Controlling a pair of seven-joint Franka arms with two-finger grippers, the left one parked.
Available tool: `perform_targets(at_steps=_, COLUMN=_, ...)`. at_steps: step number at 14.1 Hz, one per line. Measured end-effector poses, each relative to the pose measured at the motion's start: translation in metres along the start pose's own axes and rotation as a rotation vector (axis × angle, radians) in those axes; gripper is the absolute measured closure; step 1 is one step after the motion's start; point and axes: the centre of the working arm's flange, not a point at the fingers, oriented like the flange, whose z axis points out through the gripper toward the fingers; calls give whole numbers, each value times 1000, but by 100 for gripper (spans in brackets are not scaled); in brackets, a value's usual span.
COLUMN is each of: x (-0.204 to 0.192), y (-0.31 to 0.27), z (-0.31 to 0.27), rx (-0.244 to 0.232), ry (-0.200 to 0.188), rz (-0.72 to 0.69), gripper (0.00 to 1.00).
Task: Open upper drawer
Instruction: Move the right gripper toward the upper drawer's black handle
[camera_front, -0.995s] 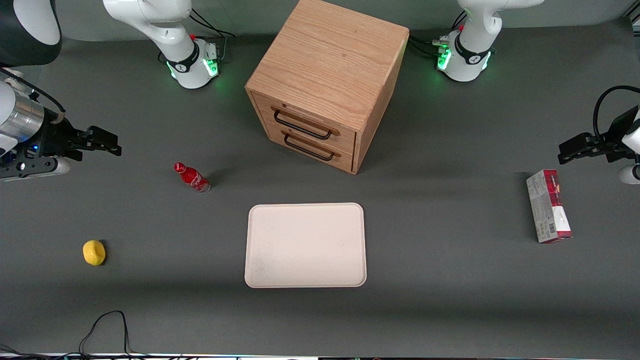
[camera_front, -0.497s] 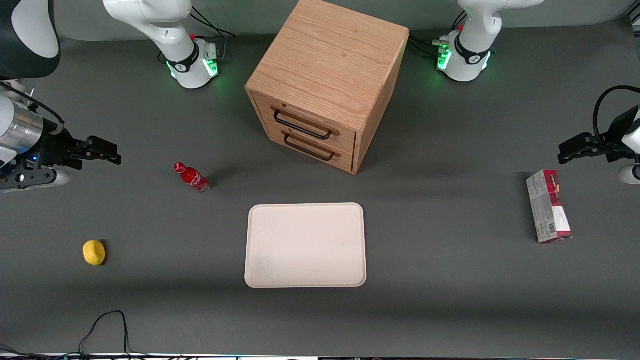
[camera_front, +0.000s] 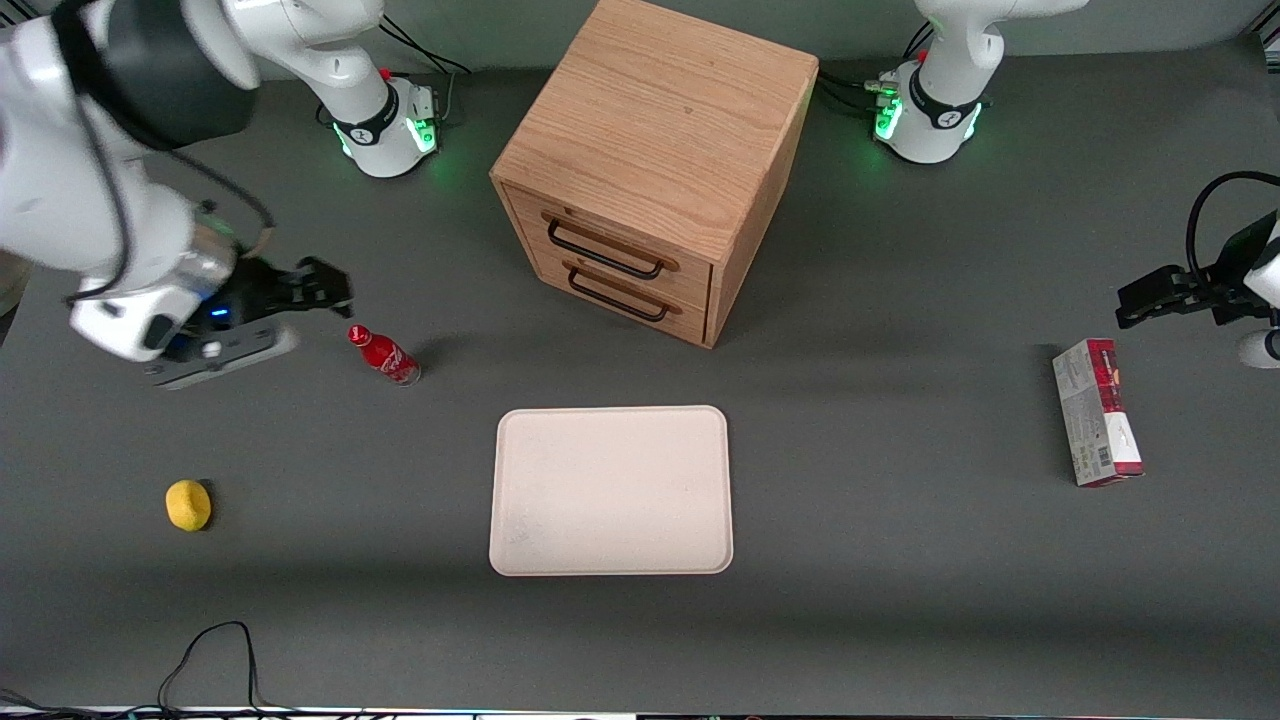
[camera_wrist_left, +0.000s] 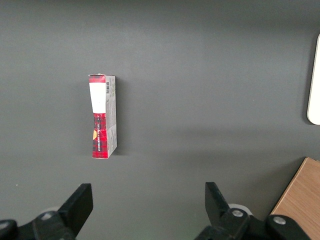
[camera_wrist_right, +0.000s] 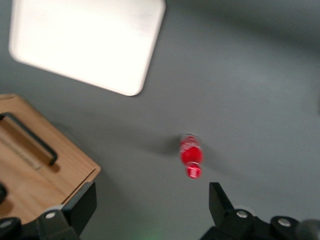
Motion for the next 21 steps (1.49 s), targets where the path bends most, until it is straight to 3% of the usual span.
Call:
perform_targets(at_steps=3, x=8, y=-42, z=18, rx=-3, ry=-30, rz=-74, gripper=0)
perform_targets(at_steps=7, x=18, y=-121, z=63, rx=-13, ry=-104, rz=-202, gripper=0)
perform_targets(at_steps=12, x=26, y=-155, z=101, rx=-15, ry=-163, rz=-285, gripper=0)
perform_targets(at_steps=16, x=27, y=-179, z=111, rx=105, ry=-184, rz=-321, gripper=0)
perform_targets(at_steps=21, x=21, y=-212, z=122, rx=119, ry=-204, rz=-371, gripper=0)
